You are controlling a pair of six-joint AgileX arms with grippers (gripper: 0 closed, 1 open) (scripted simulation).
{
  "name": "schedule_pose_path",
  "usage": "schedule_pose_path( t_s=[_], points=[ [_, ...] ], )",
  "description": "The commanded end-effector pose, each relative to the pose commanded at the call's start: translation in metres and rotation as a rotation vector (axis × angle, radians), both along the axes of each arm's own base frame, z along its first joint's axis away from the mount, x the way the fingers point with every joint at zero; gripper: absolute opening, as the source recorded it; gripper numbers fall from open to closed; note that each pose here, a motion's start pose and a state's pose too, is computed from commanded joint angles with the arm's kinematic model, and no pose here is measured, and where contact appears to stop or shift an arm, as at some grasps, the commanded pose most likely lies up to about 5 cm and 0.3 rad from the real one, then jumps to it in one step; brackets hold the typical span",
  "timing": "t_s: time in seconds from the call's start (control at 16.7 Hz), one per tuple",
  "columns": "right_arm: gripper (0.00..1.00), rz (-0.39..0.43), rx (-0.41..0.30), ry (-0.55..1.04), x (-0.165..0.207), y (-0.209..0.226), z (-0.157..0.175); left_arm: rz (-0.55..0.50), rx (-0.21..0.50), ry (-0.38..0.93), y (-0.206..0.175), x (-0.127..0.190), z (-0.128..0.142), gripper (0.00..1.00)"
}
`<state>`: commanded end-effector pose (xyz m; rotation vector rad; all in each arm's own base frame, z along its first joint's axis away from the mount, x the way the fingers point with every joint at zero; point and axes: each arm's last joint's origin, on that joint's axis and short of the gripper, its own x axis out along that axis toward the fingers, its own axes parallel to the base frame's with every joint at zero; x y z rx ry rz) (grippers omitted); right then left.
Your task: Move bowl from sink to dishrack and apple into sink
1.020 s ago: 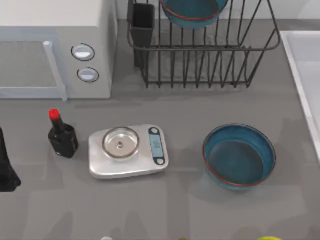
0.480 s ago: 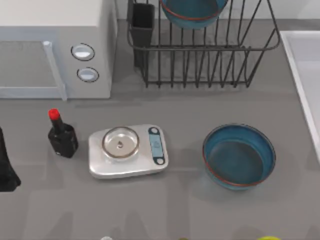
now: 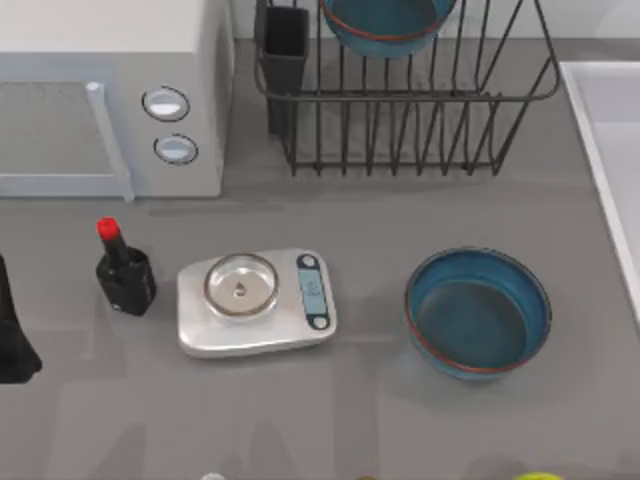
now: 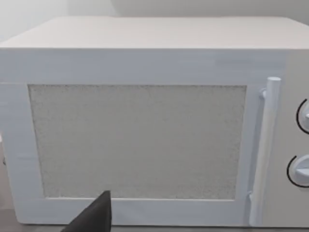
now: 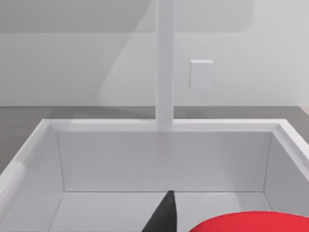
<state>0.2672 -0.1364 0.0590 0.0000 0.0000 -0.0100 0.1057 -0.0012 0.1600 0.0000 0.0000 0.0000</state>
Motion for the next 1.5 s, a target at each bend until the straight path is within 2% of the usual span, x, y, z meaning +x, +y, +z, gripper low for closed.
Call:
schedule_pose_path(
  t_s=[0.12,0.9,1.5],
  points=[
    [0.00,0.000,0.000,0.000,0.0000,0.0000,0.0000,0.000,0.000,0.000,0.0000,0.0000,0.0000,1.00],
    [0.98,0.000,0.000,0.000,0.0000,0.0000,0.0000,0.000,0.000,0.000,0.0000,0.0000,0.0000,1.00],
    [1.00,0.000,0.000,-0.001,0.0001,-0.0002,0.0002,0.000,0.000,0.000,0.0000,0.0000,0.0000,1.00]
  ],
)
